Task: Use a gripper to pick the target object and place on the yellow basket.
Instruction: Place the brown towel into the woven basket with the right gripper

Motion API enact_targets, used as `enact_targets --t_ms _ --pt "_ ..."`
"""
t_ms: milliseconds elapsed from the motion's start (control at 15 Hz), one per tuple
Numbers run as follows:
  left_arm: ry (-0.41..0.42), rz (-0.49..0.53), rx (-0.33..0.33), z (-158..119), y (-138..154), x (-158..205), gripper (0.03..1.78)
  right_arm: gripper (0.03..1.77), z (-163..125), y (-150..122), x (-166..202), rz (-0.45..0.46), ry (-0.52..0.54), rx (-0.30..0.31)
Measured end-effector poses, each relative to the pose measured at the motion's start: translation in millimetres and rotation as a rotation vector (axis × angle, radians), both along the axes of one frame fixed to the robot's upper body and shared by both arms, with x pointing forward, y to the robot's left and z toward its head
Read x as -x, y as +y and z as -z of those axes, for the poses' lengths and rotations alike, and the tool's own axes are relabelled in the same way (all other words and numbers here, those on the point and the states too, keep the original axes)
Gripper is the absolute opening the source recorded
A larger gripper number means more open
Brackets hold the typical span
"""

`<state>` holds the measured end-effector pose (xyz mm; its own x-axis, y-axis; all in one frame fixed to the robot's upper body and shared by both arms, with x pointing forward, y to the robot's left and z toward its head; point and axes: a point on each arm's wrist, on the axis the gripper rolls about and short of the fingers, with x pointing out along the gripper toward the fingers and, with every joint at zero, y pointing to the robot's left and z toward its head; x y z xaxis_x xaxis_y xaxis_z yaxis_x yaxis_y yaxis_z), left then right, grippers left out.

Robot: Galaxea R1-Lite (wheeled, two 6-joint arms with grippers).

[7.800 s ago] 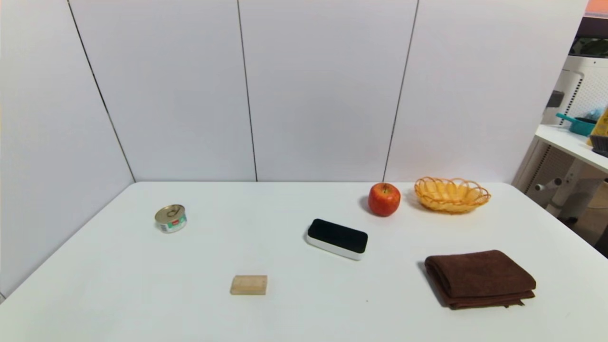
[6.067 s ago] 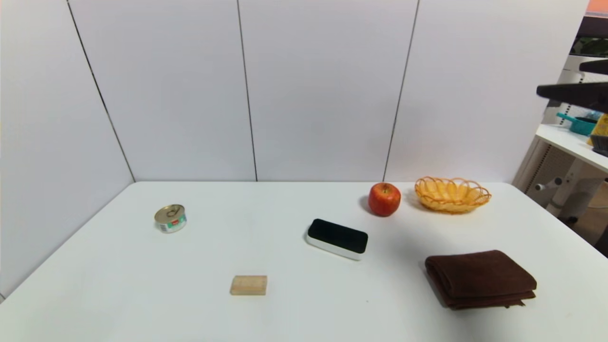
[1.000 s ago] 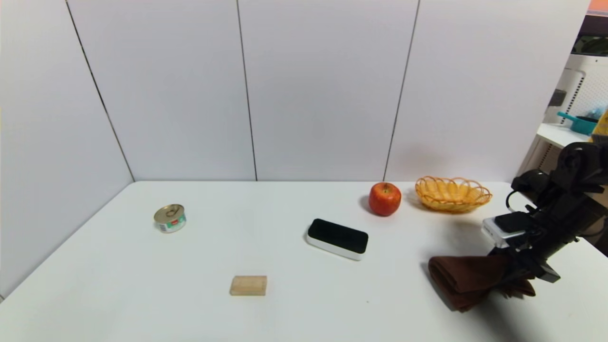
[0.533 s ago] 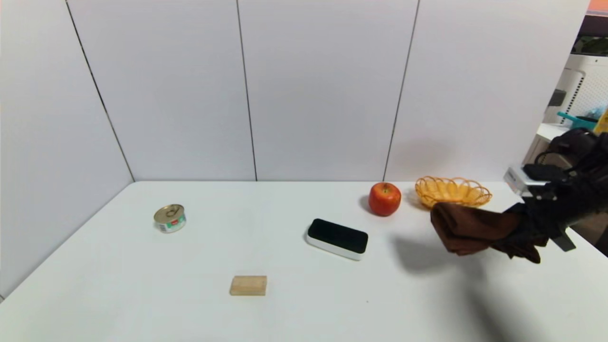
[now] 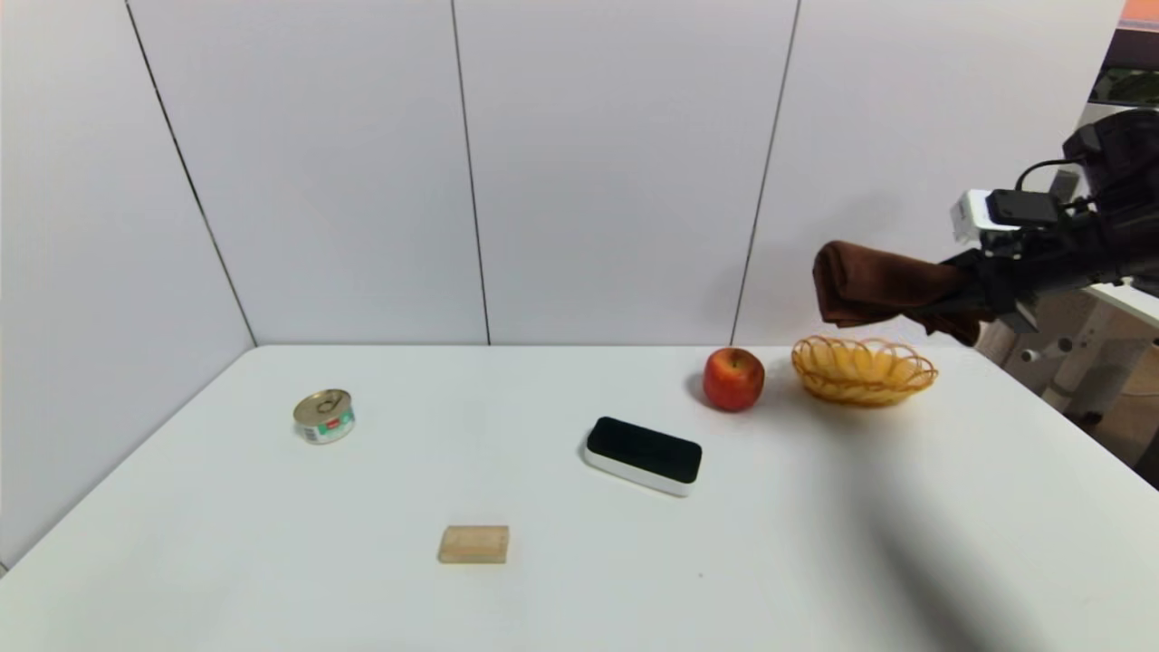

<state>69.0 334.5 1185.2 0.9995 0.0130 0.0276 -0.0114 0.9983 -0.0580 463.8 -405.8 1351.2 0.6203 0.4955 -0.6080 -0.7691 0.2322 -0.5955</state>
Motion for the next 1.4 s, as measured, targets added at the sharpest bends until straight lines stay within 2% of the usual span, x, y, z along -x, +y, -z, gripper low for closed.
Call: enact_targets --t_ms 133,333,467,667,733,867,1067,1400 --pt "0.0 0.0 0.0 0 0 0 1.69 0.39 19 -6 -28 -0.005 -0.071 0.029" --pt "0.0 0.0 0.0 0 0 0 1.69 0.39 59 -13 -53 -0.023 -0.052 0.085" --pt "0.0 0.0 0.0 0 0 0 1.69 0.39 82 -15 -63 -0.075 -0.047 0.126" --pt "0.0 0.0 0.0 0 0 0 1.69 0.39 101 -17 -76 -0.103 -0.082 0.158" --pt "0.0 0.0 0.0 0 0 0 1.69 0.46 105 -17 -79 -0.104 -0.094 0.161" --pt "0.0 0.0 0.0 0 0 0 1.69 0.74 109 -18 -85 -0.103 -0.123 0.169" --pt "0.0 0.0 0.0 0 0 0 1.69 1.05 110 -18 -85 -0.094 -0.116 0.159" --pt "0.0 0.0 0.0 0 0 0 1.69 1.36 88 -16 -78 -0.069 -0.139 0.144"
